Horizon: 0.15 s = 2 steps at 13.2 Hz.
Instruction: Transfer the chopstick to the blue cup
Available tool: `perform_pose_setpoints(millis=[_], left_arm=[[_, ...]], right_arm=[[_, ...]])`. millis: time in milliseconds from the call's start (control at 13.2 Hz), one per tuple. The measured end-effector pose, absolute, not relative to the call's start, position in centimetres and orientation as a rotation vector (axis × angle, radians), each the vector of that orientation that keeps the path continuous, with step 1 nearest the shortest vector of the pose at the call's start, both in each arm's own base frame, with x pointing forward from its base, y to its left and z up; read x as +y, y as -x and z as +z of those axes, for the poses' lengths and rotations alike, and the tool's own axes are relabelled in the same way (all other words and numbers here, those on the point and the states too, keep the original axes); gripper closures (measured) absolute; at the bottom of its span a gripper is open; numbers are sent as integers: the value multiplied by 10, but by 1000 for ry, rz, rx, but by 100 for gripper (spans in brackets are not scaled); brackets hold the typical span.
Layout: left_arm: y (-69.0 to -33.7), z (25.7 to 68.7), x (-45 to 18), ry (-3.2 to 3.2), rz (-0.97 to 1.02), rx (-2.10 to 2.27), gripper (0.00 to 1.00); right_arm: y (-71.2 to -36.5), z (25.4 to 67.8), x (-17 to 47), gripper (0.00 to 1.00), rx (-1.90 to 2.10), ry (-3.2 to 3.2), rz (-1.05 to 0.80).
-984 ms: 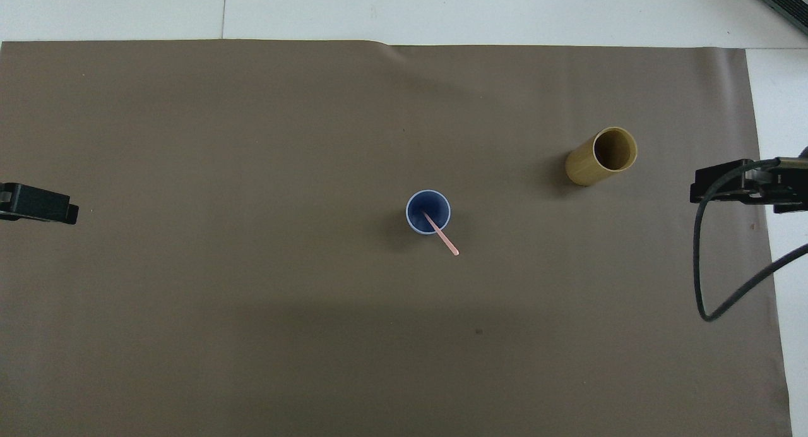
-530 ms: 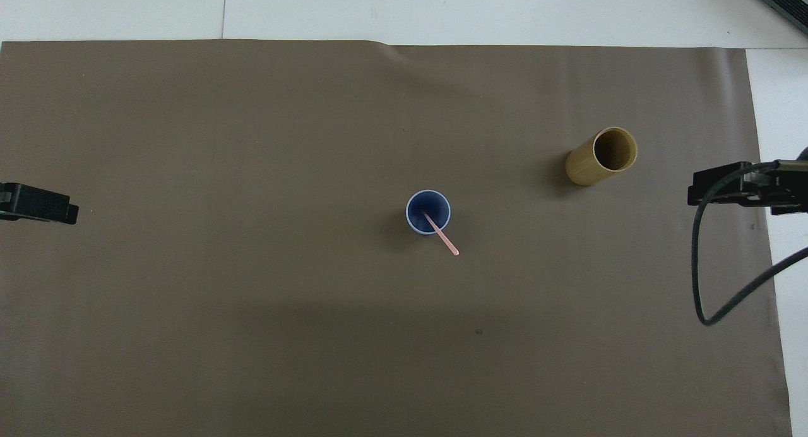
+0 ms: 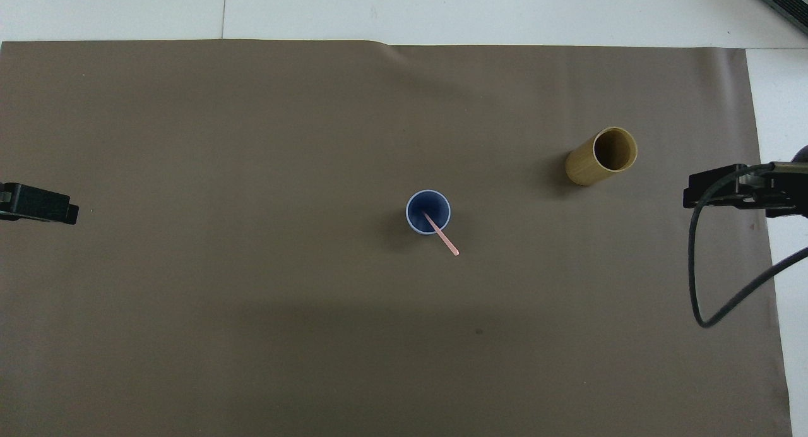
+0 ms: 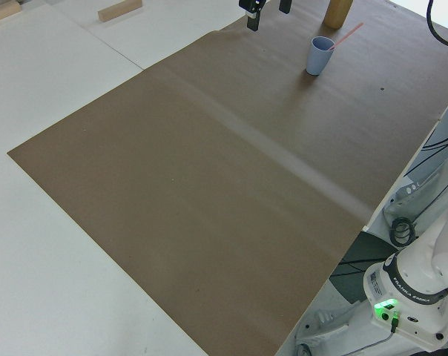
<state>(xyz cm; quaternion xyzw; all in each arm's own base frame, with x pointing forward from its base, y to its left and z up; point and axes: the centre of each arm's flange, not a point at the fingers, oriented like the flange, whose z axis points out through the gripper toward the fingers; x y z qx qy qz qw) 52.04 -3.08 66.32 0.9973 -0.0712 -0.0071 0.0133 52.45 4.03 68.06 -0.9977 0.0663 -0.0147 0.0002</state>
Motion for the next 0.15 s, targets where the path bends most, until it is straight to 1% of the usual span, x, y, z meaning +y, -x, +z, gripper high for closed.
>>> perform_pose_setpoints(millis=[151], left_arm=[[-520, 663, -31, -3107, -22, -222, 0]], right_arm=[[-524, 680, 40, 0, 208, 3133, -40]])
